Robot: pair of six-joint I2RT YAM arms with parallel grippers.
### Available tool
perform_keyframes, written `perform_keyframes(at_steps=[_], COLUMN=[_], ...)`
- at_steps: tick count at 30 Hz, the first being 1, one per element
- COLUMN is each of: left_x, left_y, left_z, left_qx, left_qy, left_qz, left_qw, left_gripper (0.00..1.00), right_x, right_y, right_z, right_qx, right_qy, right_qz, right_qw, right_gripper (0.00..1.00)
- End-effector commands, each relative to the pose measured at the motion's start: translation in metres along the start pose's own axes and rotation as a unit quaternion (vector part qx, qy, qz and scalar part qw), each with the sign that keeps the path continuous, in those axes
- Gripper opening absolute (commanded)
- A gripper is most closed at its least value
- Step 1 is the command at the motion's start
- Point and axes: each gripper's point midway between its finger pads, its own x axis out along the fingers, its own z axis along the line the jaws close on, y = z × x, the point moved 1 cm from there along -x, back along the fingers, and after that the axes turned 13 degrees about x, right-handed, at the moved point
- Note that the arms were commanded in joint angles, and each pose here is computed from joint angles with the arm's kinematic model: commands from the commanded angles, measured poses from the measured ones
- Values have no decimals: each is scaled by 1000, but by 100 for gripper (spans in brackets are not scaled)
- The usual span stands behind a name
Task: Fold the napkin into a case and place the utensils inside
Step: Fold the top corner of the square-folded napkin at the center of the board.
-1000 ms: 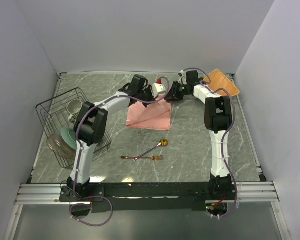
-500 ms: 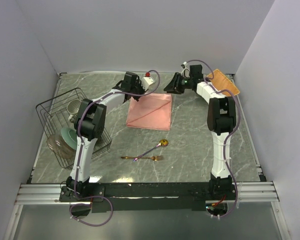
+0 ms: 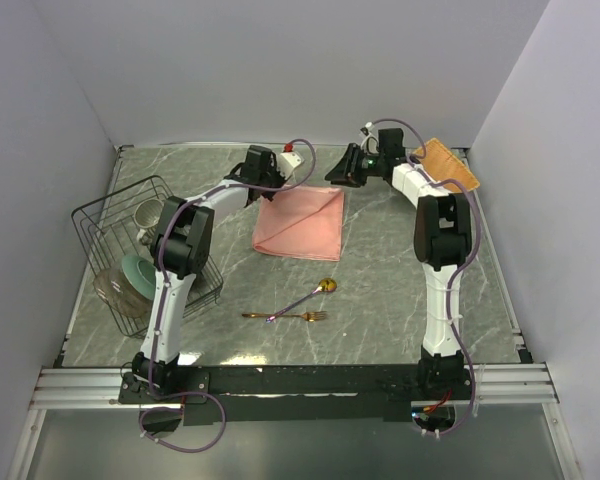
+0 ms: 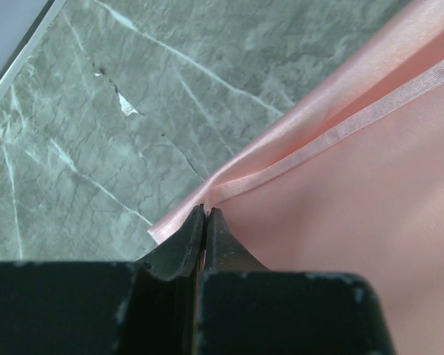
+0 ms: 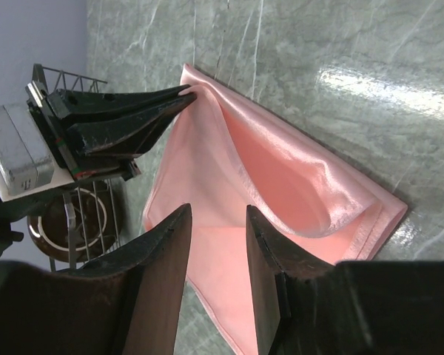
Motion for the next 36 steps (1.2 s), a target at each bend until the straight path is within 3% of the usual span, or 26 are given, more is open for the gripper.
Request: perform_keyframes(at_steps=[1,12,22,25,26,29,32,36], left_x=[-2,1,1,-3,-10,-37,-70,-104], left_y=[-12,-2,0,-3,-8,-31,-58,-72], left_z=[18,21,20,23,27,44,56,55], left_qx=[-10,-15,-12,-21,-28,-73,-120,-208], left_qy=[-31,-39,-37,-42,-46,-56,-52,-24], left_qz=[-8,18,25,23,16,-23,-69,-95], left_qw=[999,999,999,999,998,996,989,973], left_gripper=[1,1,2,28,42,57,67,73], right_x=[-2,17,41,45,46,50,53,57], right_y=[-7,12,21,19,18,19,19,17], right_z=[33,40,9,0,-2,-9,-12,-15], right_qx=[-40,-43,-19,-11,-10,-4,-1,2], right_qy=[-30,-40,-10,3,4,11,10,10], right_qz=[-9,15,24,18,17,19,17,15], right_qw=[999,998,999,1000,1000,1000,1000,1000], right_gripper=[43,42,42,42,41,41,41,41])
